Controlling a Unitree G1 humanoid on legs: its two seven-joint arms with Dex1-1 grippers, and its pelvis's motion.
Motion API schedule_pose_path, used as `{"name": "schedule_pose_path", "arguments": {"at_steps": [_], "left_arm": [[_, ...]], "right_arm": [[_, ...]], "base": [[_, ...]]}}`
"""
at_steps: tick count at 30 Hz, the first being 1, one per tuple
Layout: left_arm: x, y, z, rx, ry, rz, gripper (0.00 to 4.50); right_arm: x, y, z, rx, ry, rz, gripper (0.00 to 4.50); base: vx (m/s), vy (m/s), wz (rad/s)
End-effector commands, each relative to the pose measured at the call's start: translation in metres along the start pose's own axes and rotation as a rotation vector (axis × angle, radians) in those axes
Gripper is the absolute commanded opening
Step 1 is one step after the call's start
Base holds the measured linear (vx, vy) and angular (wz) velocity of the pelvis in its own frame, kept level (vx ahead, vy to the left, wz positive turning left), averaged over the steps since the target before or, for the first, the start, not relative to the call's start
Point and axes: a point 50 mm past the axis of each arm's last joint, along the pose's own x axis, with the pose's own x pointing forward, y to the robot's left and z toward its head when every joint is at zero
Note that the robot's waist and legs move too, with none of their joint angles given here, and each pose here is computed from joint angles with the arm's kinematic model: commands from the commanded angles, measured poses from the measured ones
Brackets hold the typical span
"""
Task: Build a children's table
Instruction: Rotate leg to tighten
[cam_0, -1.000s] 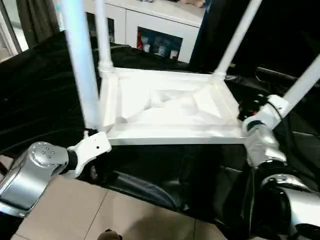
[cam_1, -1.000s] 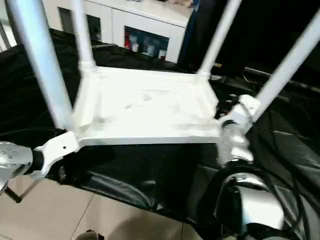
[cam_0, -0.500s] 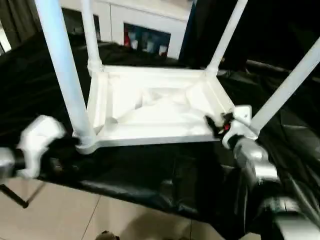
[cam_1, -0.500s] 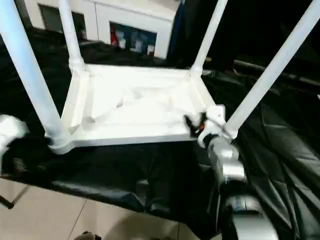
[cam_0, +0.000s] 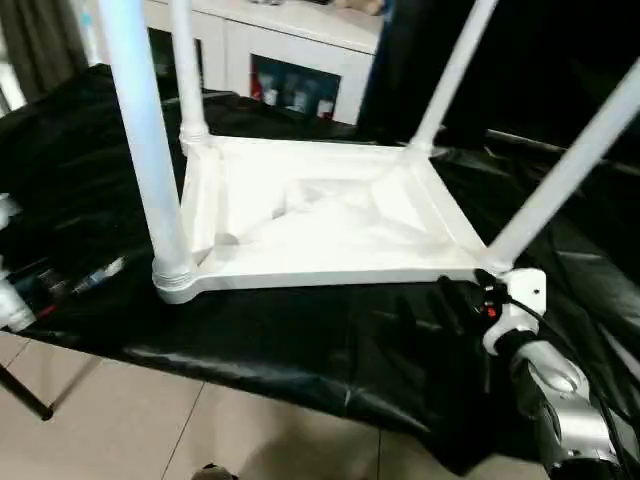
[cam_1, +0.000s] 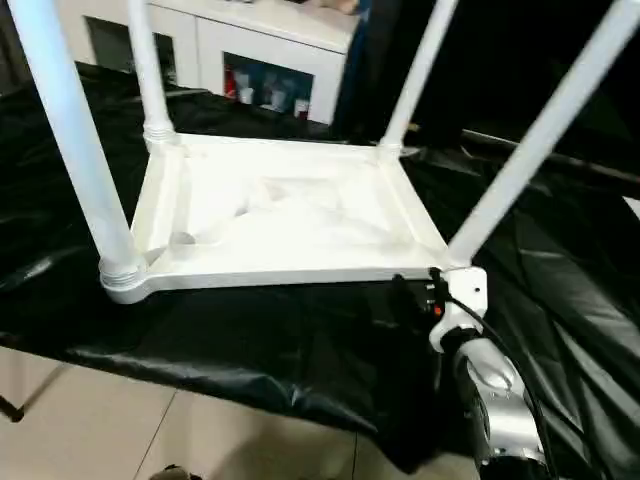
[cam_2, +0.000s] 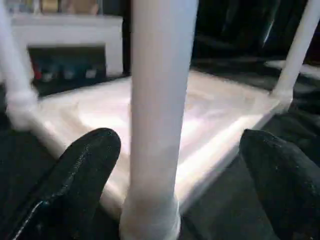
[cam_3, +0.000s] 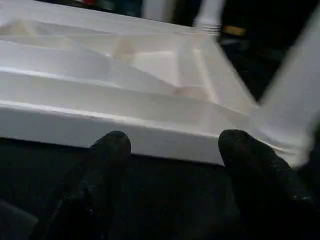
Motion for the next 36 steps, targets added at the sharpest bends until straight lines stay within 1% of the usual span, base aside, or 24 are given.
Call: {"name": "schedule_pose_path", "arguments": {"at_steps": [1, 4, 5, 7, 9, 11, 14, 17, 19, 22, 24, 26, 30, 33, 34, 35, 36], "left_arm": [[0.015, 0.0, -0.004, 0.008, -0.005, 0.001, 4.47], [0.029, 0.0, -0.006, 0.007, -0.008, -0.017, 4.47], [0.029, 0.0, -0.006, 0.007, -0.008, -0.017, 4.47], [0.038, 0.0, -0.007, 0.006, -0.017, -0.018, 4.47], [0.045, 0.002, -0.009, 0.002, 0.006, 0.016, 4.47], [0.052, -0.002, -0.006, 0.004, -0.011, 0.006, 4.47], [0.062, 0.001, 0.0, 0.012, -0.018, 0.096, 4.47], [0.064, 0.001, 0.003, 0.019, -0.028, 0.105, 4.47], [0.065, -0.005, 0.005, 0.007, -0.05, 0.078, 4.47], [0.068, -0.01, 0.003, 0.001, -0.042, 0.066, 4.47], [0.07, -0.009, 0.001, 0.017, -0.017, 0.091, 4.47], [0.072, -0.004, -0.002, 0.045, 0.02, 0.146, 4.47], [0.076, 0.0, -0.002, 0.056, 0.03, 0.195, 4.47], [0.081, 0.0, -0.002, 0.044, 0.033, 0.207, 4.47], [0.089, -0.002, -0.003, 0.019, 0.031, 0.201, 4.47], [0.089, -0.002, -0.003, 0.019, 0.031, 0.201, 4.47], [0.095, -0.004, -0.003, -0.01, 0.013, 0.184, 4.47]], "right_arm": [[-0.003, -0.01, 0.0, 0.006, 0.021, -0.059, 3.19], [-0.001, -0.008, -0.001, 0.02, 0.058, -0.056, 3.19], [-0.001, -0.008, -0.001, 0.02, 0.058, -0.056, 3.19], [0.004, -0.004, 0.0, 0.026, 0.073, -0.026, 3.19], [0.013, 0.002, 0.003, 0.003, 0.085, 0.001, 3.19], [0.02, 0.008, 0.007, 0.023, 0.073, 0.022, 3.19], [0.03, 0.018, 0.016, 0.023, 0.045, 0.06, 3.19], [0.032, 0.02, 0.018, 0.02, 0.04, 0.067, 3.19], [0.035, 0.023, 0.019, 0.028, 0.043, 0.067, 3.19], [0.037, 0.027, 0.018, 0.027, 0.046, 0.072, 3.19], [0.038, 0.029, 0.017, 0.021, 0.048, 0.077, 3.19], [0.04, 0.031, 0.018, 0.019, 0.045, 0.076, 3.19], [0.045, 0.033, 0.019, 0.02, 0.052, 0.073, 3.19], [0.051, 0.035, 0.019, 0.018, 0.069, 0.073, 3.19], [0.058, 0.038, 0.018, 0.008, 0.094, 0.079, 3.19], [0.058, 0.038, 0.018, 0.008, 0.094, 0.079, 3.19], [0.064, 0.04, 0.018, 0.007, 0.111, 0.082, 3.19]], "base": [[-0.065, 0.032, -0.07], [-0.091, 0.016, -0.06], [-0.124, -0.016, 0.08], [-0.025, -0.105, 0.07], [-0.011, -0.04, -0.09], [-0.016, -0.017, 0.15], [-0.085, -0.005, 0.18], [0.0, 0.0, 0.0], [0.0, 0.0, 0.0], [0.0, 0.0, 0.0], [0.0, 0.0, 0.0], [0.0, 0.0, 0.0], [0.0, 0.0, 0.0], [0.0, 0.0, 0.0], [0.053, -0.015, 0.03], [0.053, -0.014, 0.0], [0.077, -0.02, -0.02]]}}
